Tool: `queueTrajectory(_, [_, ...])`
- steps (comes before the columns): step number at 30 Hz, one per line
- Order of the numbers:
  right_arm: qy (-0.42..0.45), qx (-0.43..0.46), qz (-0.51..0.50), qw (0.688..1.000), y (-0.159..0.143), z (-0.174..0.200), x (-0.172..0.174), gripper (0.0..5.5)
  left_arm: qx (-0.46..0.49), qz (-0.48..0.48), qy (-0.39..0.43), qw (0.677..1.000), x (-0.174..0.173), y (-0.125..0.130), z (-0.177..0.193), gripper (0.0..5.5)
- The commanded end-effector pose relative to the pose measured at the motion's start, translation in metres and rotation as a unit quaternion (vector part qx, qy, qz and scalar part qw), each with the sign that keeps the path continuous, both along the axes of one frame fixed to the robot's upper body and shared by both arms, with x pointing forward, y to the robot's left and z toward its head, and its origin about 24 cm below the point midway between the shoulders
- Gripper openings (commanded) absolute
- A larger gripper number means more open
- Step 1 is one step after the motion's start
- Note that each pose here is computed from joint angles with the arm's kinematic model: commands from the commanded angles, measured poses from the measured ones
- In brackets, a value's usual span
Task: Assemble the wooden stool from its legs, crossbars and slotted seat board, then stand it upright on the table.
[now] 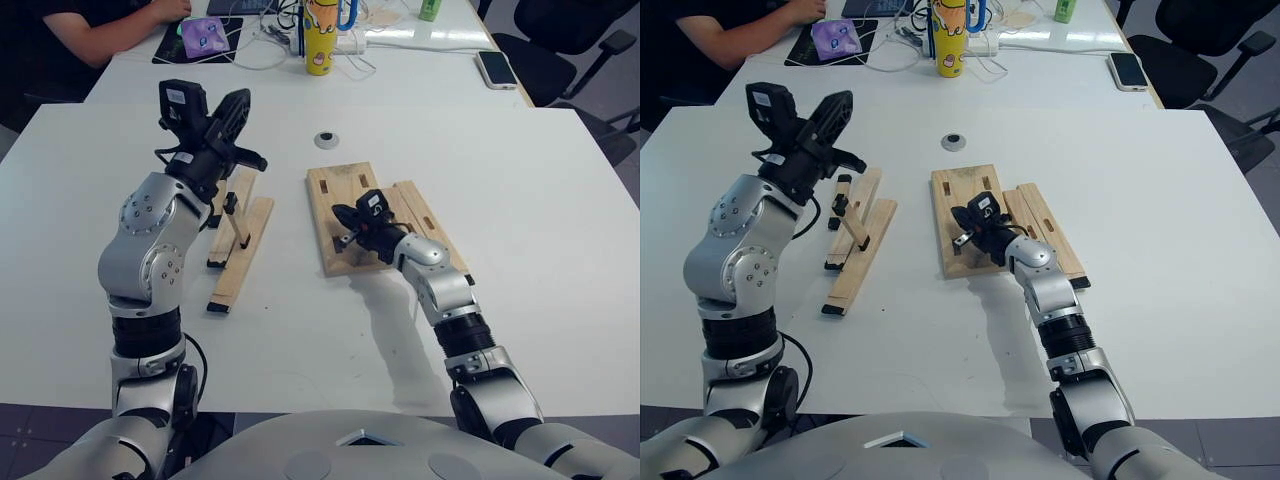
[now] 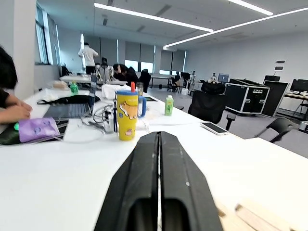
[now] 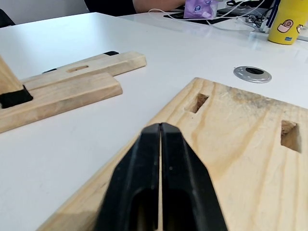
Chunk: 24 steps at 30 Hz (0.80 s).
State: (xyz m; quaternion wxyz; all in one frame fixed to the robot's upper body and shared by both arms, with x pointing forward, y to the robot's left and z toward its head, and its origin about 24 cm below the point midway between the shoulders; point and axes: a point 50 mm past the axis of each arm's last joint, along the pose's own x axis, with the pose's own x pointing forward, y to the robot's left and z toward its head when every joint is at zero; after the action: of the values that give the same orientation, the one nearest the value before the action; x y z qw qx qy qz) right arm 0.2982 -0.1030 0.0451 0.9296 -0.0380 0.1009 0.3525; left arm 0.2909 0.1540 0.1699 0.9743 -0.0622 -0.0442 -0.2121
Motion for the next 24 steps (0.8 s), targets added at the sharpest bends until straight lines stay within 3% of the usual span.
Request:
queueTrajectory(1, [0.000, -0.004, -0.004, 1.000, -0.001, -0.001, -0.001, 0.00, 0.039, 0.021, 0.149, 0.988, -0.009, 0.010, -0.060, 0.01])
queueTrajectory(7, [0.003, -0.009, 0.003, 1.000, 0.000, -0.001, 0.000, 0.00, 0.043, 0.026, 0.128, 0.990, -0.004, 0.008, -0.052, 0.01])
queueTrajectory(14, [0.001, -0.010, 0.005, 1.000, -0.001, -0.001, 0.002, 0.00, 0.007, 0.047, -0.024, 0.999, 0.001, 0.005, -0.002, 0.01])
queueTrajectory(21, [0.002, -0.008, 0.006, 1.000, 0.000, -0.002, 0.002, 0.00, -0.021, 0.065, -0.187, 0.980, -0.003, 0.015, 0.062, 0.01])
queueTrajectory(24, [0.003, -0.008, 0.004, 1.000, 0.000, -0.003, 0.000, 0.00, -0.025, 0.051, -0.189, 0.980, -0.005, 0.011, 0.065, 0.01])
